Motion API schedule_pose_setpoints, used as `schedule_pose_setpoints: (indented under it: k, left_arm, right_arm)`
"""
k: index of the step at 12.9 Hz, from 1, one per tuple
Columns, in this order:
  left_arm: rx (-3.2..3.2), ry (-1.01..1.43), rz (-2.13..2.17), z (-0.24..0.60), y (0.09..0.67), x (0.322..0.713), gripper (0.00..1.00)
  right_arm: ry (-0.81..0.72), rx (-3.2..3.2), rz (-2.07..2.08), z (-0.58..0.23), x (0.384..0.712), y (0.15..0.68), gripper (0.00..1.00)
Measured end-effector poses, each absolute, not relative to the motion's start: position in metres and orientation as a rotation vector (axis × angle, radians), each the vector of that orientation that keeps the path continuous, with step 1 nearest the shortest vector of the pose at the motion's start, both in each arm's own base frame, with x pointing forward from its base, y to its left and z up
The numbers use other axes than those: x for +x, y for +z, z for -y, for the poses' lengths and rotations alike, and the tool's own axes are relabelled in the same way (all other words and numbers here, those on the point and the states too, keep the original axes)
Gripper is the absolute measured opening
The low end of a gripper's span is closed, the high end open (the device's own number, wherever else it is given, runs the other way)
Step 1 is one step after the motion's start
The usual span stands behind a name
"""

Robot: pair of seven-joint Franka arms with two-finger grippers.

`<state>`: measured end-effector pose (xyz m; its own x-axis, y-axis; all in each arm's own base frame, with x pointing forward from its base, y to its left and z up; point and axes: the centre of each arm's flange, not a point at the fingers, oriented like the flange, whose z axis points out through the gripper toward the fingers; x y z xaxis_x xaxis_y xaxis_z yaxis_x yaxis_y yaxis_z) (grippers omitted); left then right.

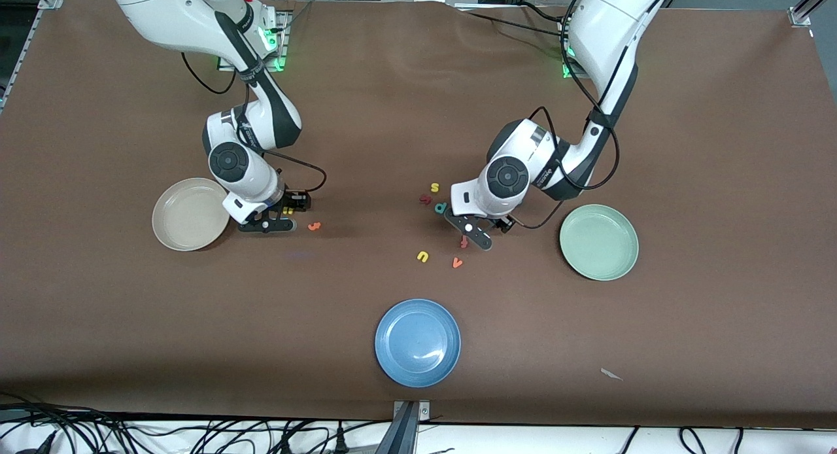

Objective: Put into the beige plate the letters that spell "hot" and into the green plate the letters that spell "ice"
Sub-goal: 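Grasp the yellow letter with the right gripper while the left gripper grasps the red letter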

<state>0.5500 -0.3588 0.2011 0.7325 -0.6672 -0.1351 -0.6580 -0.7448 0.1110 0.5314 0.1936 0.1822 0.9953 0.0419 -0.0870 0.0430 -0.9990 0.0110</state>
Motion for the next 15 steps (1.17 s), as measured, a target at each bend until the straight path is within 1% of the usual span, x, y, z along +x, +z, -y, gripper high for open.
schedule_pose_setpoints:
  k: [1,2,3,4,5,6,7,8,9,10,13,14,15]
  left_arm:
    - [2.851,-0.262,1.146,0.357,0.193,0.544,0.82]
    - [2.831,-0.25,1.187,0.354,0.185,0.539,0.82]
    - [2.81,-0.232,1.23,0.351,0.177,0.535,0.73]
    - [2.787,-0.224,1.276,0.349,0.17,0.53,0.68]
    - [2.77,-0.208,1.309,0.347,0.169,0.529,0.67]
    - [2.754,-0.201,1.34,0.345,0.171,0.53,0.57]
    - [2.74,-0.195,1.367,0.344,0.173,0.531,0.44]
    - [2.73,-0.19,1.386,0.344,0.175,0.531,0.3]
    - [2.723,-0.189,1.398,0.343,0.176,0.531,0.19]
    - [2.72,-0.187,1.403,0.343,0.176,0.531,0.09]
    - [2.726,-0.189,1.399,0.34,0.193,0.535,0.1]
    - [2.733,-0.209,1.39,0.335,0.206,0.538,0.1]
    - [2.742,-0.232,1.375,0.325,0.223,0.544,0.1]
  right_arm:
    - [-0.132,3.126,-0.077,-0.193,0.531,0.181,0.74]
    - [-0.129,3.127,-0.091,-0.193,0.53,0.18,0.74]
    - [-0.121,3.129,-0.104,-0.192,0.531,0.179,0.74]
    - [-0.112,3.131,-0.111,-0.191,0.531,0.178,0.73]
    - [-0.11,3.131,-0.116,-0.191,0.532,0.178,0.72]
    - [-0.11,3.131,-0.117,-0.191,0.532,0.177,0.66]
    - [-0.111,3.131,-0.119,-0.191,0.531,0.176,0.64]
    - [-0.111,3.131,-0.119,-0.19,0.531,0.175,0.6]
    - [-0.11,3.131,-0.118,-0.19,0.531,0.175,0.6]
    - [-0.109,3.131,-0.118,-0.19,0.532,0.175,0.55]
    - [-0.109,3.131,-0.118,-0.189,0.532,0.175,0.51]
    - [-0.106,3.131,-0.115,-0.188,0.533,0.176,0.41]
    - [-0.106,3.13,-0.113,-0.187,0.533,0.176,0.35]
